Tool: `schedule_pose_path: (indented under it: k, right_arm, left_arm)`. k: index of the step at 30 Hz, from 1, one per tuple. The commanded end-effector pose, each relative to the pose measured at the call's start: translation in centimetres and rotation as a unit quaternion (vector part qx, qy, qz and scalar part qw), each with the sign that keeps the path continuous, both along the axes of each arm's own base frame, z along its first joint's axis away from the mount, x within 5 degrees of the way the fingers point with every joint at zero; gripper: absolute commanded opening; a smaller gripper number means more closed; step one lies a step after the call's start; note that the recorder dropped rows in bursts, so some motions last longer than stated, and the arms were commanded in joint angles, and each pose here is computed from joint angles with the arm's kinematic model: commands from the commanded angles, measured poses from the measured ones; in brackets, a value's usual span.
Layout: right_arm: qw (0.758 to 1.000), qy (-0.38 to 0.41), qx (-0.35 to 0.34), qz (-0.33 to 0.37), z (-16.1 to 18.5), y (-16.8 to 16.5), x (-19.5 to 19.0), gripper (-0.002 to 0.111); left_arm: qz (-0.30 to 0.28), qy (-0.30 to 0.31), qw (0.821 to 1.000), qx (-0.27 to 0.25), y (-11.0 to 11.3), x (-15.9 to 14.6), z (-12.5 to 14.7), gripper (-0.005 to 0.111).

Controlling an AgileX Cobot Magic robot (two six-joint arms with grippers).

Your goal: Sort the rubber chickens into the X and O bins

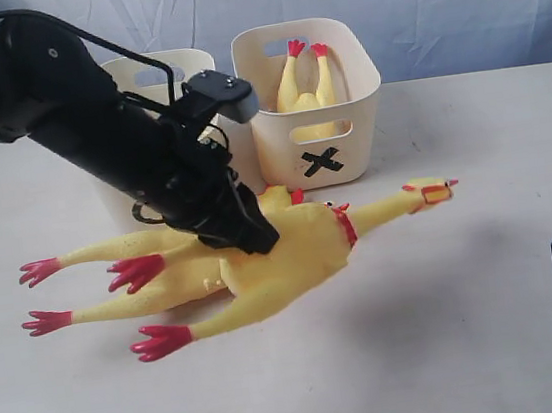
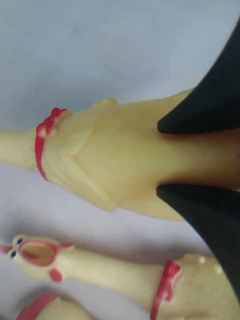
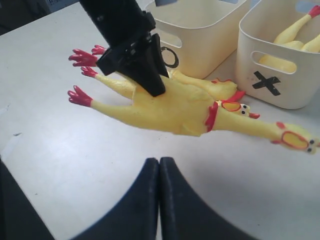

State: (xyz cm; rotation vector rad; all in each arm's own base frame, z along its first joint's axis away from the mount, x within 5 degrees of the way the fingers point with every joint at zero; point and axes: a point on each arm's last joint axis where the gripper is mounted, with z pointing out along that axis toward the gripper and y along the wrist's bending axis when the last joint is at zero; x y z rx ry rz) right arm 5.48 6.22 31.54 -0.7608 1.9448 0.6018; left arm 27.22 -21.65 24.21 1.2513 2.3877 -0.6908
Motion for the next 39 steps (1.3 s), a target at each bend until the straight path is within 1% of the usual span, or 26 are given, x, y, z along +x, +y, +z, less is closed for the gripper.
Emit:
schedule_pose_path:
  k: [1,5,9,14,18,25,33,34,39]
  right_arm:
    - [1.0,-0.006,0.0,-0.005,0.0,-0.1,0.0,-0.001]
    - [1.0,-0.007,0.0,-0.006,0.0,-0.1,0.1,-0.001]
    - [1.0,-0.009,0.001,-0.007,0.0,-0.1,0.1,-0.001]
    - [1.0,-0.009,0.001,-0.007,0.0,-0.1,0.1,-0.001]
    - [1.0,-0.009,0.001,-0.007,0.0,-0.1,0.1,-0.001]
    - [1.0,-0.008,0.001,-0.007,0.0,-0.1,0.1,-0.001]
    - [1.0,-0.008,0.001,-0.007,0.0,-0.1,0.1,-0.001]
    - [1.0,-0.008,0.001,-0.007,0.0,-0.1,0.1,-0.001]
    - [1.0,-0.008,0.002,-0.007,0.0,-0.1,0.1,-0.001]
  left_arm:
    - [0.041,-0.047,0.997,-0.038,1.1,1.0,2.2,0.0]
    - [0.056,-0.065,0.994,-0.062,2.2,1.4,3.6,0.0]
    - [0.074,-0.084,0.991,-0.072,3.3,1.6,4.8,0.0]
    - [0.121,-0.137,0.979,-0.094,5.0,2.1,6.9,0.0]
    - [0.175,-0.189,0.959,-0.12,6.2,2.8,8.5,0.0]
    - [0.222,-0.244,0.935,-0.128,7.2,3.9,9.4,0.0]
    - [0.312,-0.321,0.881,-0.153,8.3,5.6,10.7,0.0]
    - [0.318,-0.325,0.877,-0.153,8.3,5.8,10.6,0.0]
    - [0.339,-0.324,0.872,-0.141,8.3,7.1,9.0,0.0]
